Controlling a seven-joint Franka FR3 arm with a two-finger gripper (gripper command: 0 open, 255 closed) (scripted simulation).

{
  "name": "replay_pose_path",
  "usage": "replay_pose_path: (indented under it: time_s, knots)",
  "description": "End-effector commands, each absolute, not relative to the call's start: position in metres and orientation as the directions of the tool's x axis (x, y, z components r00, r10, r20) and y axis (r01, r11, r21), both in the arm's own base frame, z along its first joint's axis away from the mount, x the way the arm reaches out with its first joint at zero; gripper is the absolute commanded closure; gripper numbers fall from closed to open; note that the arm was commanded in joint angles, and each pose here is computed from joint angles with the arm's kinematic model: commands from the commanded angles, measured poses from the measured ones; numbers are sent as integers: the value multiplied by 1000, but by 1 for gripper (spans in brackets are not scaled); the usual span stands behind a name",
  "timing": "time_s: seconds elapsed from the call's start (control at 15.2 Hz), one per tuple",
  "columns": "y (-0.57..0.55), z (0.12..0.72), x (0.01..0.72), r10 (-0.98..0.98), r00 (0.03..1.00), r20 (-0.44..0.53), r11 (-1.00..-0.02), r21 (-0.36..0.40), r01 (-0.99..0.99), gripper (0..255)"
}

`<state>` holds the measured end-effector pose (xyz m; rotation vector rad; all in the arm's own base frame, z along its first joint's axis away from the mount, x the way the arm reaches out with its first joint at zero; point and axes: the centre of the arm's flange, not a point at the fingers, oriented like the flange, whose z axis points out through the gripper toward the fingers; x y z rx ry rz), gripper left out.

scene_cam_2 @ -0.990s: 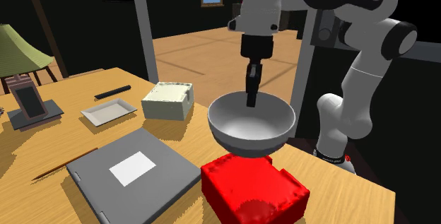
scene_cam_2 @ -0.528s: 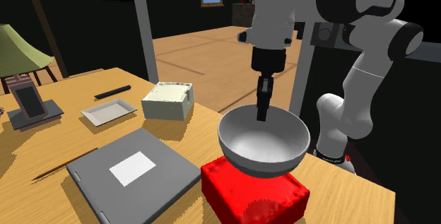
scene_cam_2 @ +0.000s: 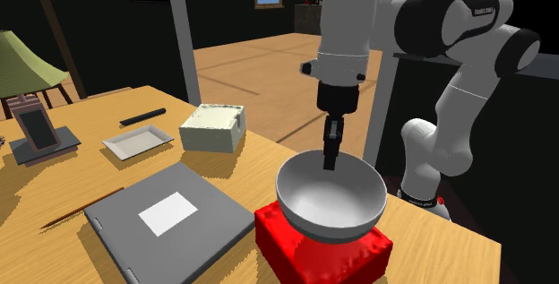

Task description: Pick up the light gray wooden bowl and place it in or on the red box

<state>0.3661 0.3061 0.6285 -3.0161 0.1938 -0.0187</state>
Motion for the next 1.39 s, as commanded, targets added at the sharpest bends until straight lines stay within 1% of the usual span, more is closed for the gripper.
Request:
replay_pose_path:
  time_s: [0.0, 0.2, 0.73, 0.79, 1.12, 1.32]
  knots:
    - [306, 617, 365, -129, 992, 6, -985, -120, -127, 255]
    - [306, 599, 365, -129, 992, 6, -985, -120, -127, 255]
    - [306, 599, 365, -129, 992, 6, -985, -120, -127, 255]
    - [306, 599, 365, -129, 992, 6, -985, -120, -127, 0]
    - [306, 599, 365, -129, 992, 6, -985, -120, -127, 0]
    - [302, 638, 365, -129, 992, 6, -985, -120, -127, 0]
